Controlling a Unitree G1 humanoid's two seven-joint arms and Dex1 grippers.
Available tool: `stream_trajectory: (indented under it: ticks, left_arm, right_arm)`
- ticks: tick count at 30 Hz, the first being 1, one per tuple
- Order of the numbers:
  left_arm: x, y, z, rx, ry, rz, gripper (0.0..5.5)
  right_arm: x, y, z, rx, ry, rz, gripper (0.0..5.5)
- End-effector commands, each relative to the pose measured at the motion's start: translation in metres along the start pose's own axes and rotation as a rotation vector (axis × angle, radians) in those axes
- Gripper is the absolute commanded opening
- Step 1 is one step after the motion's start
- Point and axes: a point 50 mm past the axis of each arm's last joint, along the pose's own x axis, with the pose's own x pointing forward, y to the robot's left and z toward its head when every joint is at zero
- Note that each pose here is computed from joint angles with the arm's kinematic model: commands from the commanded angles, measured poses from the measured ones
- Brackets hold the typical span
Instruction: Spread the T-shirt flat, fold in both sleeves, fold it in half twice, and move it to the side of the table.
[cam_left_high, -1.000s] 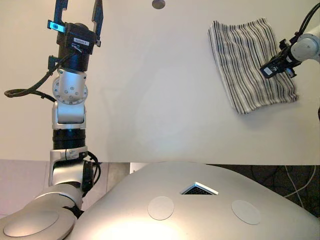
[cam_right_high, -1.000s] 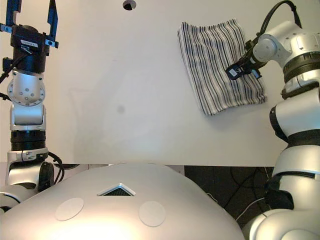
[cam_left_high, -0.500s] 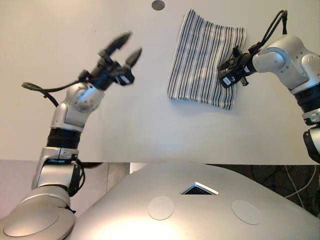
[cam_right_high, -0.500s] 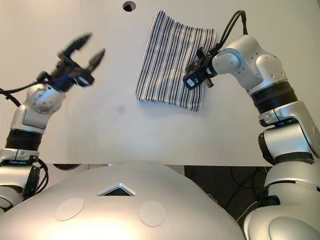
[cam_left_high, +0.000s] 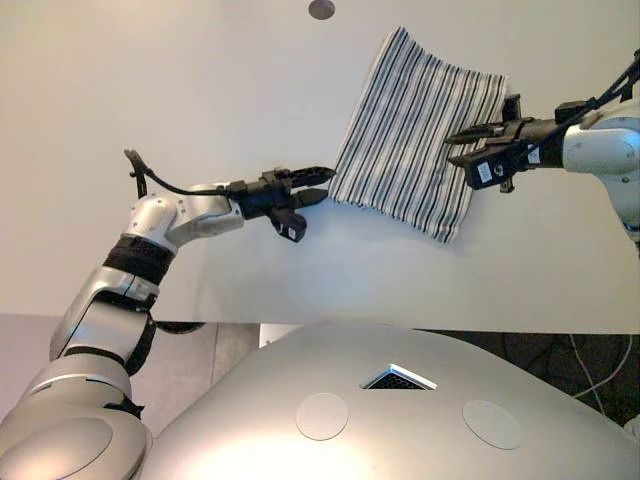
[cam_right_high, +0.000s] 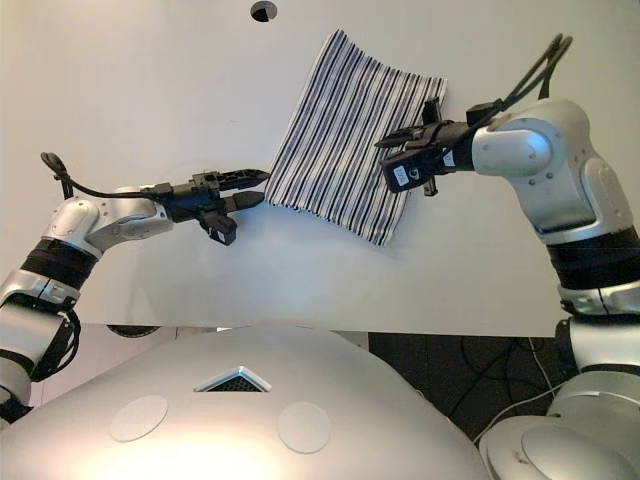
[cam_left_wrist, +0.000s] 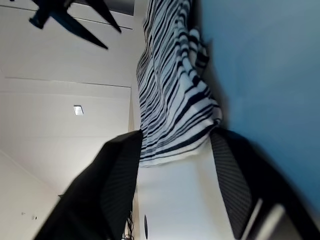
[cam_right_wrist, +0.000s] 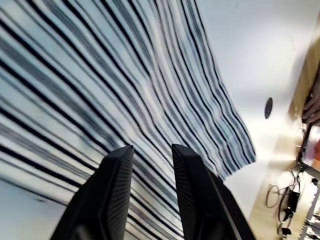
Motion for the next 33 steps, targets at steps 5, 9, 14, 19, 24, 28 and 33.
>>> stream_trajectory:
  ticks: [5, 9, 14, 19, 24, 28, 33]
  left_arm:
    - [0.002, -0.018, 0.002, 0.022, -0.062, -0.129, 2.48]
    - [0.002, -0.022, 0.004, 0.010, -0.090, -0.186, 2.20]
    - [0.008, -0.022, 0.003, -0.039, -0.084, -0.167, 1.35]
    - [0.011, -0.026, -0.001, -0.047, -0.057, -0.143, 0.75]
    - [0.004, -0.031, 0.002, -0.058, -0.052, -0.137, 0.17]
    - [-0.007, -0.029, 0.004, -0.065, -0.047, -0.130, 0.00]
    - [-0.019, -0.019, 0.005, -0.085, -0.023, -0.098, 0.00]
  right_arm:
    - [-0.010, -0.001, 0.009, 0.002, -0.027, -0.061, 1.44]
    - [-0.011, 0.004, 0.012, 0.017, -0.043, -0.075, 1.44]
    - [-0.015, 0.035, 0.020, 0.089, -0.072, -0.133, 1.44]
    - [-0.013, 0.079, 0.039, 0.233, -0.112, -0.143, 1.44]
    - [-0.018, 0.116, 0.033, 0.339, -0.001, -0.092, 1.80]
    - [-0.012, 0.126, 0.032, 0.317, 0.045, -0.114, 2.36]
    - [-0.003, 0.120, 0.021, 0.270, 0.086, -0.160, 2.36]
